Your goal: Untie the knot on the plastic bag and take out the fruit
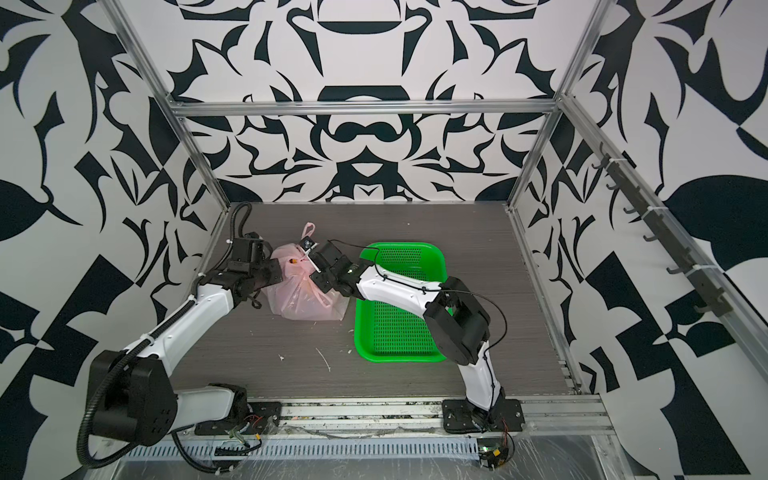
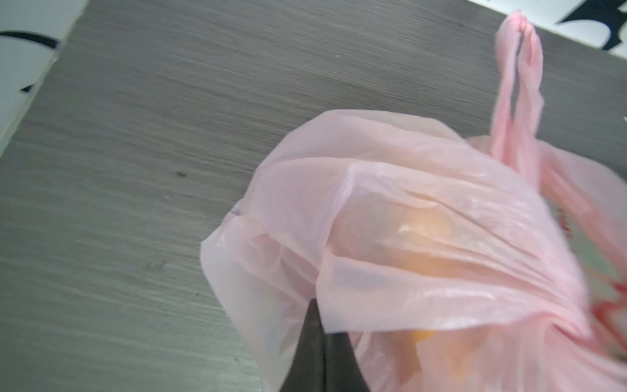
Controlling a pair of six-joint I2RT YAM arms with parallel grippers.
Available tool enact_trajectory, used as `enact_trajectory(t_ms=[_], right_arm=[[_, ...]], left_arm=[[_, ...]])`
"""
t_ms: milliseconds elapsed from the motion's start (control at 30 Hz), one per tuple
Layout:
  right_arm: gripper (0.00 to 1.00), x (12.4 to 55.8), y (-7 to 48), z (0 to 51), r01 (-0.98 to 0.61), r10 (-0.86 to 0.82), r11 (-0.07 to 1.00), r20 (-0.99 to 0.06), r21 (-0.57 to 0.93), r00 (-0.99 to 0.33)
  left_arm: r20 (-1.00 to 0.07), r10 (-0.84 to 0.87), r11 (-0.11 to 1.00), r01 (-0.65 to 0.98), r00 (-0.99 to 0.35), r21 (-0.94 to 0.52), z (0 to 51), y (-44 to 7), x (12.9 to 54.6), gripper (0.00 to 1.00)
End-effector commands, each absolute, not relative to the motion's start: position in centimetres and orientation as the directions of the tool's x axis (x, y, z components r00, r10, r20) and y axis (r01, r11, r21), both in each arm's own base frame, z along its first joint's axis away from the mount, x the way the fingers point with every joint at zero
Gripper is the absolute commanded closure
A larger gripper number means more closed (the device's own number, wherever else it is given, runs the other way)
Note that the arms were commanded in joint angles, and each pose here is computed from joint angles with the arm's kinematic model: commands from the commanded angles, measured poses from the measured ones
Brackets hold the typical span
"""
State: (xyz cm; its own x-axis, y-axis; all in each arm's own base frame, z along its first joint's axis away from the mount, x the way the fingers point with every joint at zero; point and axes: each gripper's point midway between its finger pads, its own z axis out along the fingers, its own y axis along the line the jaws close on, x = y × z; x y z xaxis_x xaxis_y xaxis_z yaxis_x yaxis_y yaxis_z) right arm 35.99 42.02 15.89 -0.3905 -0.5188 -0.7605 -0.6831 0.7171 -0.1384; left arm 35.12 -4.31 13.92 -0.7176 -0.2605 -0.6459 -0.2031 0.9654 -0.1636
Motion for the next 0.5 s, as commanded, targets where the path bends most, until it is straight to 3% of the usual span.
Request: enact_trajectory(t_ms=[0, 467], right_arm=[[1.00, 37.0, 40.2, 18.5, -0.623, -0.454, 0.771, -0.803, -0.136, -0.386], [0.99, 39.9, 34.4, 17.9, -0.499, -0.338, 0.865, -0.800, -0.056, -0.497]], left_arm=[[-0.645, -0.329, 0.941, -0.298, -0.689, -0.162, 13.9, -2.3, 33.9, 1.00], [-0.649, -0.459, 0.876, -0.430, -0.607, -0.218, 13.4, 0.9, 31.4, 1.00]])
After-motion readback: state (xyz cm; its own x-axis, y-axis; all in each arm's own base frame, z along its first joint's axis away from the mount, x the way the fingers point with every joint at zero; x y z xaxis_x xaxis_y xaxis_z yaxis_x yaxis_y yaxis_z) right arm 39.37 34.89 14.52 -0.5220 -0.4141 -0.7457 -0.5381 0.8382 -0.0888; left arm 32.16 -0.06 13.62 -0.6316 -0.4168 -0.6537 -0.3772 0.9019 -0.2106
